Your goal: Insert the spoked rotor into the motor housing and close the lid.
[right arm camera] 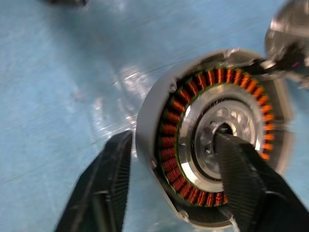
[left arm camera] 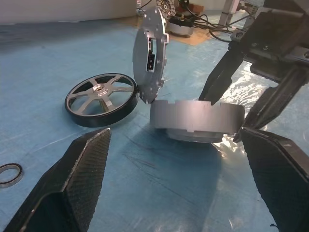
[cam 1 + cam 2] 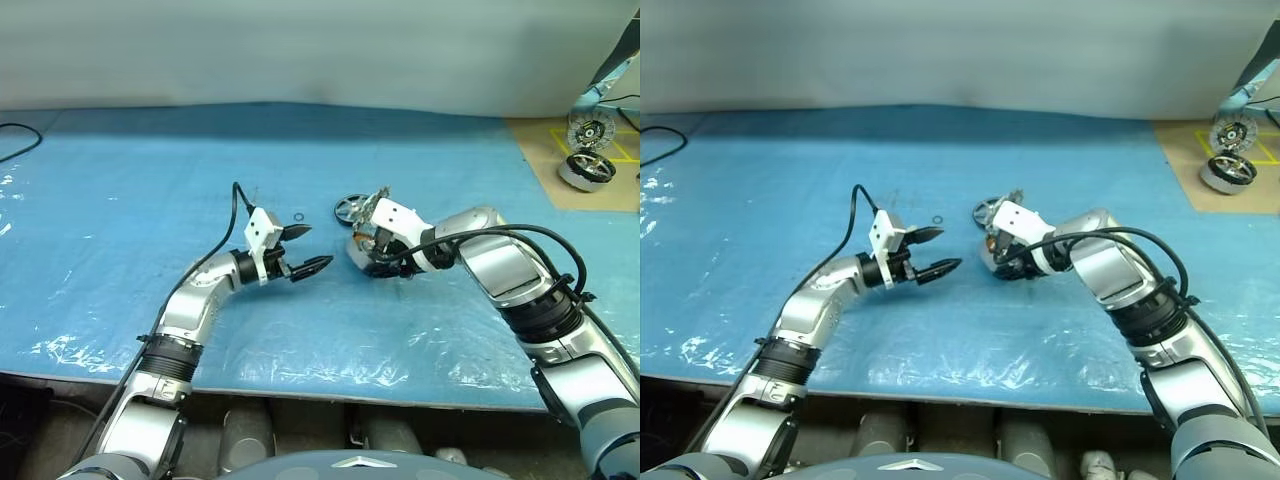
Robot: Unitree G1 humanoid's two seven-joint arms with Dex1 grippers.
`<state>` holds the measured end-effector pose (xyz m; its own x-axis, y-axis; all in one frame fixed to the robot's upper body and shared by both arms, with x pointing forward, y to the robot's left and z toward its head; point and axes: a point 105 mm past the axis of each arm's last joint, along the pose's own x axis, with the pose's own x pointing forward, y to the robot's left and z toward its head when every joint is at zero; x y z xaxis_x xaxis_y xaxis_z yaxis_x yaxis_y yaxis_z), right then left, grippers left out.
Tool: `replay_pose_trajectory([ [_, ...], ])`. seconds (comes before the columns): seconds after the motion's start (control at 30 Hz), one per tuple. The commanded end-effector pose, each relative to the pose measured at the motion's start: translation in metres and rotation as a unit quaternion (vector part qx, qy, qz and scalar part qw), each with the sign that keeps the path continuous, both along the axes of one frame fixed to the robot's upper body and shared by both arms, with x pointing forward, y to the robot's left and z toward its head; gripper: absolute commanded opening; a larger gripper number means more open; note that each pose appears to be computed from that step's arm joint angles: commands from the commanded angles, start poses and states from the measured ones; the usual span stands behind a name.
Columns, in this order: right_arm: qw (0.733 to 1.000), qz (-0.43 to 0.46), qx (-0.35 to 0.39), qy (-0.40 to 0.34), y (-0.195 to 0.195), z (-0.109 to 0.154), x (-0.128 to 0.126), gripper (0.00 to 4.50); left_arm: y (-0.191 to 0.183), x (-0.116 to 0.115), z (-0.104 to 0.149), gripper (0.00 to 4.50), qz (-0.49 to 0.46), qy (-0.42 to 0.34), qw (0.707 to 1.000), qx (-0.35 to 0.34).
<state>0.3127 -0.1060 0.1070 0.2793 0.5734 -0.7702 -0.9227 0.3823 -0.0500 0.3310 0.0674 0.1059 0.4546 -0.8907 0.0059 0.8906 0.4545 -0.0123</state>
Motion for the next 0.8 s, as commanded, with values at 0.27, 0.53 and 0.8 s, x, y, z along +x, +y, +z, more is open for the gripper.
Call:
replay_pose_trajectory([
  [0.27,0.991,0.065,0.106,0.048,0.014,0.051,-0.021,3.98,0.001,0.000,0.011,4.50,0.004,-0.024,1.000,-0.011],
  [0.53,0.982,0.156,0.077,-0.075,-0.006,0.064,-0.022,3.98,0.000,0.001,0.012,4.50,0.000,-0.025,1.000,-0.011],
  [0.8,0.925,0.302,-0.058,-0.222,-0.010,0.051,-0.014,3.98,0.000,-0.002,0.013,4.50,-0.010,-0.025,1.000,-0.011],
])
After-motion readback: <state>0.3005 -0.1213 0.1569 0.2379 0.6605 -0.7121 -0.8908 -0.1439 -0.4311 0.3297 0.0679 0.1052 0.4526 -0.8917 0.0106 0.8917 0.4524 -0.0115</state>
